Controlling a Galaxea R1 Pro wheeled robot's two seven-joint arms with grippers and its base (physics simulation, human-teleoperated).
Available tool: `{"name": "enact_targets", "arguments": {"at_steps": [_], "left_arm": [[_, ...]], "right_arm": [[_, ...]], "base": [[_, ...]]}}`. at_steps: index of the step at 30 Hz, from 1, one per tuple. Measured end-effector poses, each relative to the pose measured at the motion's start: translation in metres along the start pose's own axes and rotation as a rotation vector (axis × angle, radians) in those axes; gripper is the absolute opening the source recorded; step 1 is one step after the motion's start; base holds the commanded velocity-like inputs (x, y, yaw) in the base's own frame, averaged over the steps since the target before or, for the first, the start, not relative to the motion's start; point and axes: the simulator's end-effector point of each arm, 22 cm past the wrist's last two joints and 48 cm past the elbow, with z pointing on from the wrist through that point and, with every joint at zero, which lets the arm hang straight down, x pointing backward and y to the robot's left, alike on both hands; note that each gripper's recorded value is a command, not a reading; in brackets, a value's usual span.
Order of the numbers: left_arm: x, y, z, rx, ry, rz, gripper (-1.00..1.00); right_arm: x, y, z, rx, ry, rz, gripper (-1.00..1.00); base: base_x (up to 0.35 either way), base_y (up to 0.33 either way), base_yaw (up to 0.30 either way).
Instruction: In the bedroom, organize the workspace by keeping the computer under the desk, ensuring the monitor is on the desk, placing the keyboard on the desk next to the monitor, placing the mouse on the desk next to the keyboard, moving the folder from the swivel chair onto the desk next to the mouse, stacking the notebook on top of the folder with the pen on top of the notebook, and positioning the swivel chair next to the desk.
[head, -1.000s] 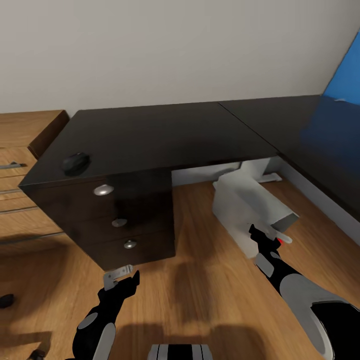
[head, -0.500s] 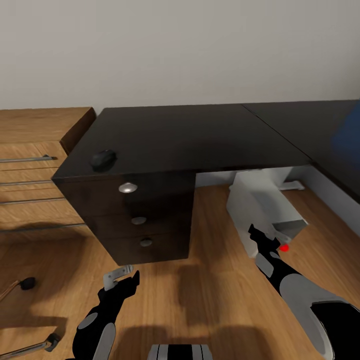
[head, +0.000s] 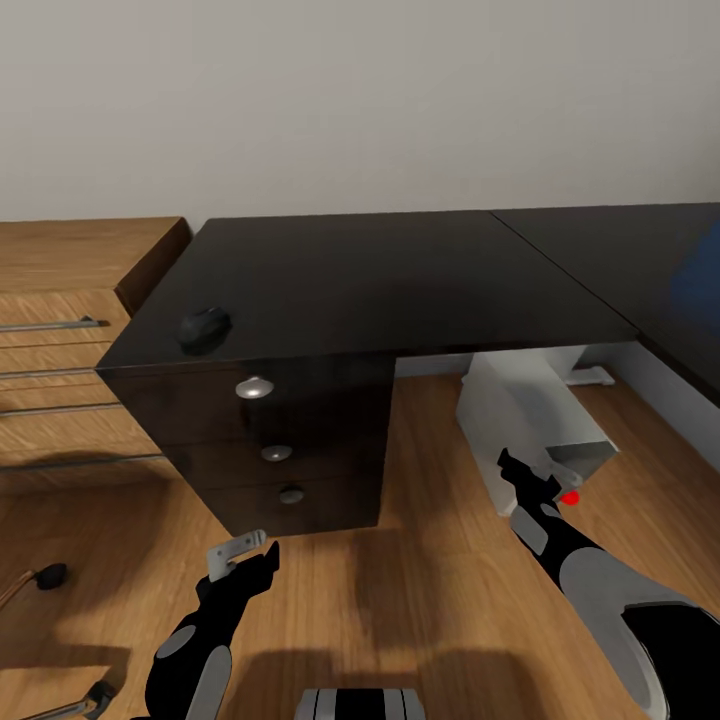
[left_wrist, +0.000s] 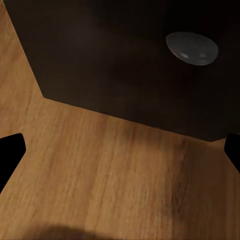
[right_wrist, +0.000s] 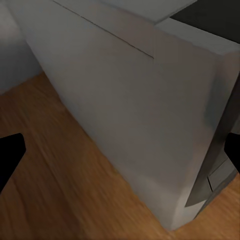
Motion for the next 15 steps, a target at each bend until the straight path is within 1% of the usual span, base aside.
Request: {"name": "enact_targets", "arguments": {"at_steps": [6, 8, 11, 15], "left_arm": [[0.0001, 0.0003, 0.0001, -0.001, 0.000, 0.000, 1.00], [-0.0005, 0.0000, -0.0001, 0.000, -0.001, 0.000, 1.00], [-0.0005, 0.0002, -0.0001, 0.000, -0.002, -0.001, 1.00], [-0.0002, 0.0002, 0.0000, 0.000, -0.001, 0.000, 1.00]], "right_arm": [[0.0008, 0.0006, -0.0002, -0.002, 0.001, -0.002, 1.00], [0.0004, -0.0016, -0.0002, 0.006, 0.001, 0.007, 1.00], [0.0009, 0.0006, -0.0004, -0.001, 0.002, -0.001, 1.00], [0.0009, 0.0005, -0.0002, -0.001, 0.002, -0.001, 1.00]], "base": [[0.016, 0.001, 0.000], [0.201, 0.039, 0.000], [0.212, 0.041, 0.000], [0.051, 0.009, 0.000]]}}
